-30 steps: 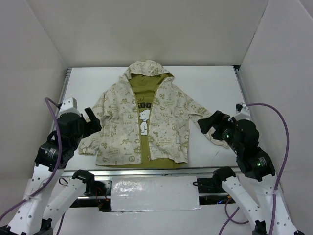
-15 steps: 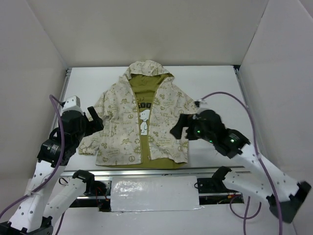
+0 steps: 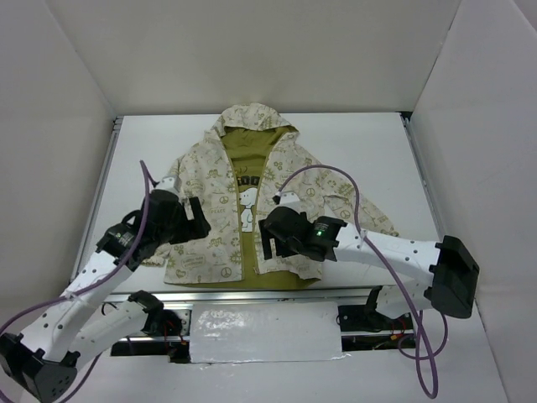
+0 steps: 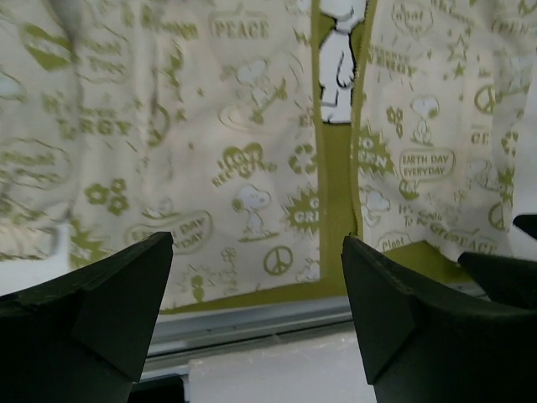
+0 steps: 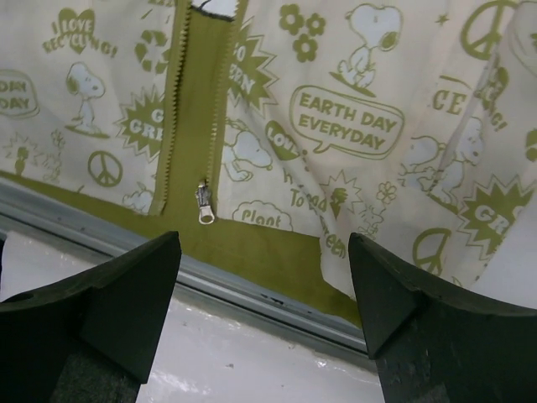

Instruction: Zip up the jacket

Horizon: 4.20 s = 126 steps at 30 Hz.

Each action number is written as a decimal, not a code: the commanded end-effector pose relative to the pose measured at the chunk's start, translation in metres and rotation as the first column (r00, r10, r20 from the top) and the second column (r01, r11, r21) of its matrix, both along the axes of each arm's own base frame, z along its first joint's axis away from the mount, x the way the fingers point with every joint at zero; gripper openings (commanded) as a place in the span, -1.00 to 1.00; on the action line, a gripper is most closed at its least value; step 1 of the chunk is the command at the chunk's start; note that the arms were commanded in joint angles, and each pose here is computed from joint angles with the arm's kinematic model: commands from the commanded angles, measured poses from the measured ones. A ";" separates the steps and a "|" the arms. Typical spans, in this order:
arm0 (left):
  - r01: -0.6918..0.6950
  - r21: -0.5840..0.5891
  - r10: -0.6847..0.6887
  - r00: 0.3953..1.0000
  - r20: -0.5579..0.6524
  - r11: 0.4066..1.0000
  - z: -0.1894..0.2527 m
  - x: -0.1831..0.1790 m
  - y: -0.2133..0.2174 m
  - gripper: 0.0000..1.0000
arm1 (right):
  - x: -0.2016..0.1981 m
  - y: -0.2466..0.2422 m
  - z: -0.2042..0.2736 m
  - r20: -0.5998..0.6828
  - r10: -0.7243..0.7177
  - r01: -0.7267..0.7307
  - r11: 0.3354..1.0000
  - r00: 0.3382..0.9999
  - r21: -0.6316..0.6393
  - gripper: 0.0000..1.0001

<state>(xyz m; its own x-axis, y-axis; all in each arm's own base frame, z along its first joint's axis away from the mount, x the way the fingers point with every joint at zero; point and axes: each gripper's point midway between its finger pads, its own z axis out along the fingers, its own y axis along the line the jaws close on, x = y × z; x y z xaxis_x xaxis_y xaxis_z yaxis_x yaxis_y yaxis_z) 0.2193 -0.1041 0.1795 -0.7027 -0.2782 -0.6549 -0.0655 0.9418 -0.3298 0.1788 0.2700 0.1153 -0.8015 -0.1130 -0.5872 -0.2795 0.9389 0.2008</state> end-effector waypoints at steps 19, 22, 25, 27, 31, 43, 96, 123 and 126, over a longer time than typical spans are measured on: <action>0.070 -0.074 -0.073 0.997 -0.037 0.995 -0.033 -0.036 -0.041 0.87 | 0.031 0.023 -0.072 0.018 -0.050 0.052 0.987 0.999 -0.153 0.40; 0.103 -0.109 -0.107 0.994 -0.024 0.989 -0.033 -0.038 -0.049 0.87 | 0.026 0.029 -0.084 -0.022 -0.018 0.014 0.987 1.000 -0.159 -0.06; 0.112 -0.107 -0.115 0.993 -0.027 0.988 -0.036 -0.038 -0.050 0.87 | 0.025 0.028 -0.089 -0.030 -0.024 0.019 0.988 0.999 -0.155 -0.72; 0.119 -0.101 -0.122 0.992 -0.029 0.988 -0.038 -0.037 -0.051 0.88 | 0.026 0.025 -0.084 -0.018 -0.042 0.039 0.987 0.999 -0.153 -0.93; 0.183 -0.152 -0.186 0.983 -0.005 0.971 -0.033 -0.035 -0.068 0.89 | 0.028 0.023 -0.051 0.037 -0.061 0.063 0.996 0.997 -0.068 -1.00; 0.447 -0.394 -0.367 0.892 0.264 0.803 0.006 -0.014 -0.147 0.72 | 0.009 0.026 0.013 0.091 -0.008 -0.012 0.975 0.996 0.221 -1.00; 0.696 -0.424 -0.550 0.718 0.427 0.579 -0.006 -0.025 -0.187 -1.00 | 0.004 -0.012 0.049 0.183 0.137 -0.201 0.894 0.973 0.399 0.34; 0.531 -0.392 -0.528 0.840 0.128 0.751 0.020 -0.020 -0.166 -1.00 | -0.086 0.055 0.119 0.350 0.437 -0.560 0.631 0.828 0.536 0.43; 0.531 -0.413 -0.548 0.832 0.089 0.740 0.011 -0.033 -0.162 -1.00 | -0.079 0.056 0.118 0.352 0.386 -0.522 0.651 0.853 0.551 0.42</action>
<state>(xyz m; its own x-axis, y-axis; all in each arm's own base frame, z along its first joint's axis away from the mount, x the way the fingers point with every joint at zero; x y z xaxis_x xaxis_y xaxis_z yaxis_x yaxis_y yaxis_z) 0.1931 -0.2739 0.1875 -0.8381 -0.0796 -0.5396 0.3957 0.5922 -0.7019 0.0941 0.3106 0.1916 -0.6466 -0.1229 -0.7528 -0.7166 0.4360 0.5444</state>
